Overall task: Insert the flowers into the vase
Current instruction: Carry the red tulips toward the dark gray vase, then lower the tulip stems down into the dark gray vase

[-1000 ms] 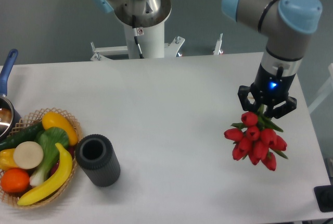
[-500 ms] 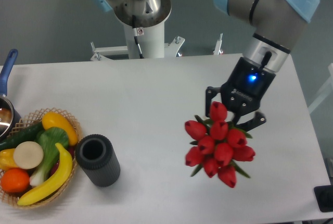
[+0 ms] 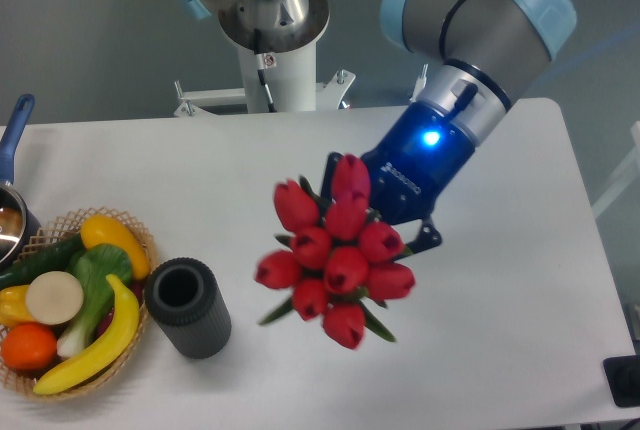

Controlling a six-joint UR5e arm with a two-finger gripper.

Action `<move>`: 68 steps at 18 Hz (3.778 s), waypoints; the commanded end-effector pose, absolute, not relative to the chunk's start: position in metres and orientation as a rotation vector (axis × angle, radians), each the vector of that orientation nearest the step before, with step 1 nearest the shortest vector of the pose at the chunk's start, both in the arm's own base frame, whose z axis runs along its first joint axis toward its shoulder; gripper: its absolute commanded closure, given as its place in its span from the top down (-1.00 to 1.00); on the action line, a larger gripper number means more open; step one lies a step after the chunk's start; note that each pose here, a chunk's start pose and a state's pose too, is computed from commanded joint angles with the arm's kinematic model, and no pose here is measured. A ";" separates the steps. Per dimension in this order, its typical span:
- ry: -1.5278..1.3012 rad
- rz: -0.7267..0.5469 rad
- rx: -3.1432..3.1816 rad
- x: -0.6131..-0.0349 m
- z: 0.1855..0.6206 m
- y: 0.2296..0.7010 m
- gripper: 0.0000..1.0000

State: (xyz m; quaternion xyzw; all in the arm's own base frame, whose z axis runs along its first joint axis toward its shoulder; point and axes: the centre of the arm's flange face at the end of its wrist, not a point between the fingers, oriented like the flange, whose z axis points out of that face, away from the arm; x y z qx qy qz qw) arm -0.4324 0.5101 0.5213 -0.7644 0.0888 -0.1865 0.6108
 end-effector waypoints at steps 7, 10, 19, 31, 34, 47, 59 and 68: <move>0.330 -0.482 -1.641 -0.413 0.499 0.537 -1.00; 0.348 -0.503 -1.629 -0.407 0.486 0.546 -1.00; 0.381 -0.551 -1.602 -0.364 0.456 0.541 -1.00; 0.402 -0.601 -1.607 -0.334 0.445 0.554 -0.97; 0.395 -0.612 -1.611 -0.332 0.440 0.553 -0.94; 0.415 -0.617 -1.620 -0.327 0.365 0.557 -0.85; 0.385 -0.656 -1.638 -0.320 0.290 0.551 -0.67; 0.360 -0.666 -1.698 -0.318 0.270 0.544 0.96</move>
